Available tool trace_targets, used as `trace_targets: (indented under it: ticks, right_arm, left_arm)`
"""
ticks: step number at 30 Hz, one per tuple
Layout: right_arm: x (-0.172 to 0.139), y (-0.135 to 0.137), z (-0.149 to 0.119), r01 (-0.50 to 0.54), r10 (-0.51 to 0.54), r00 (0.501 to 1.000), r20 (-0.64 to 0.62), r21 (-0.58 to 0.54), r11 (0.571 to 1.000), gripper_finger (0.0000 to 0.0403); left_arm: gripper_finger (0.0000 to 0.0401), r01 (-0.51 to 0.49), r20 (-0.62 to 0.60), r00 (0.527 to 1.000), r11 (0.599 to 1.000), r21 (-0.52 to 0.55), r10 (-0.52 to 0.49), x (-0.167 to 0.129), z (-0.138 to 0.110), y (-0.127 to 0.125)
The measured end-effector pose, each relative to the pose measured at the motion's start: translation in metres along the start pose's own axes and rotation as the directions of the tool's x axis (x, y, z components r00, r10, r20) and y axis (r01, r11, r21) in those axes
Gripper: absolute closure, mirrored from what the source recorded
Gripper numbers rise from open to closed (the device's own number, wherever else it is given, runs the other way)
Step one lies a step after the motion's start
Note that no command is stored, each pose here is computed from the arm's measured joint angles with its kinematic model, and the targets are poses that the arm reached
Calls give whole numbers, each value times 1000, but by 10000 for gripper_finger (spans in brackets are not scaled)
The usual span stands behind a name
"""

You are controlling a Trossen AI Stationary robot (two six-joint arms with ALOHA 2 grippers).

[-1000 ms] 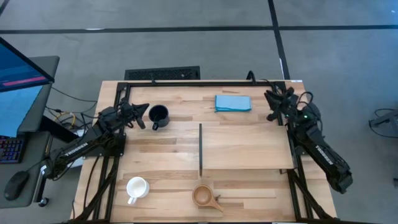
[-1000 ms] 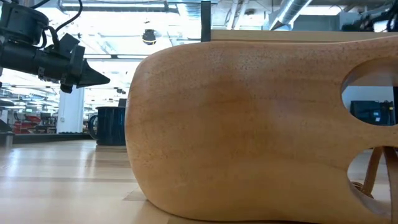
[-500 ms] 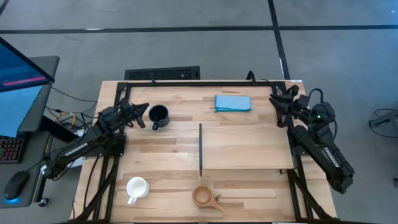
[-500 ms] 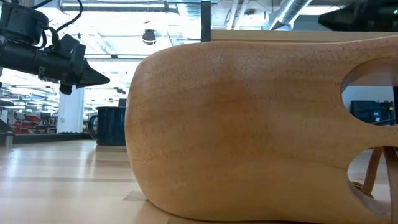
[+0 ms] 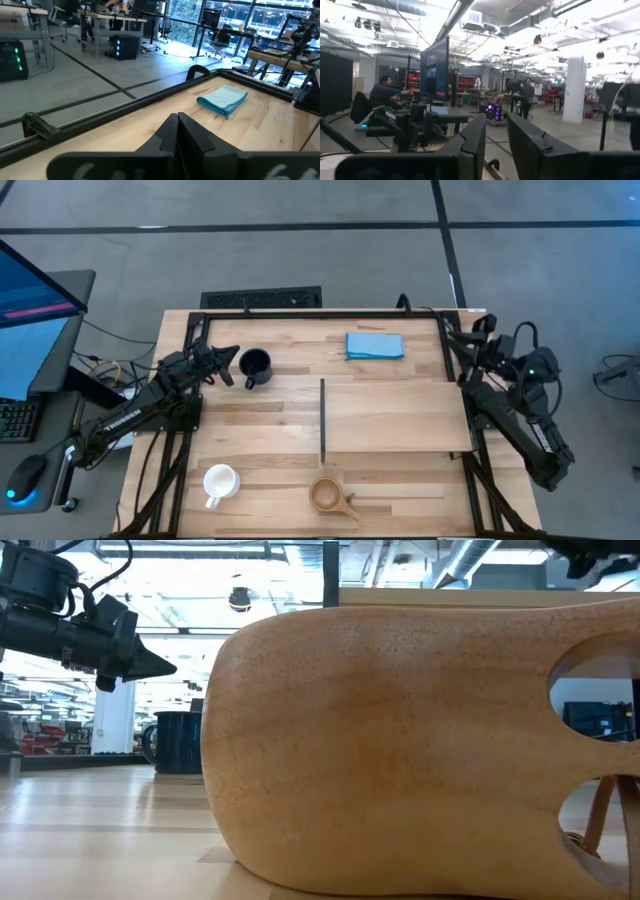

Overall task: Stack small to large cups/mugs on shelf
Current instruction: Put the brown mug on the shelf

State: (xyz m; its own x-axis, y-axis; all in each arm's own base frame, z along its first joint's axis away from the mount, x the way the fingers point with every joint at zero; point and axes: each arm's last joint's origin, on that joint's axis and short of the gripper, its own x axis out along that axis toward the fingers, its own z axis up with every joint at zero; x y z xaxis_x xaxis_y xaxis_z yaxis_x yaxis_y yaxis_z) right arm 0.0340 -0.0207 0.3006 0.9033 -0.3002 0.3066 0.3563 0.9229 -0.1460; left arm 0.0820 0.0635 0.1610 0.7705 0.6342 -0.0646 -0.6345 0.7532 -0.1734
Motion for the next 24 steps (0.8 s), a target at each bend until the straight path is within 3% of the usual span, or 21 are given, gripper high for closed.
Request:
trace_targets:
  ticks: [6, 13, 19, 24]
  right_arm:
    - [5, -3, 13, 0, 0, 1000, -17, 8, 1000, 301]
    - [20, -13, 22, 0, 4, 992, -128, 33, 999, 301]
    - [32, -17, 38, -130, 130, 979, -158, 10, 991, 301]
    - [33, -15, 50, -181, 173, 974, -143, -42, 983, 301]
  left_arm:
    - [401, 0, 0, 1000, 1000, 0, 0, 0, 0, 0]
    - [401, -1, 0, 1000, 1000, 0, 1, 0, 0, 0]
    - [401, -13, 4, 1000, 1000, 4, 13, 0, 0, 0]
    - [401, -21, 6, 1000, 998, 51, 20, 0, 0, 1]
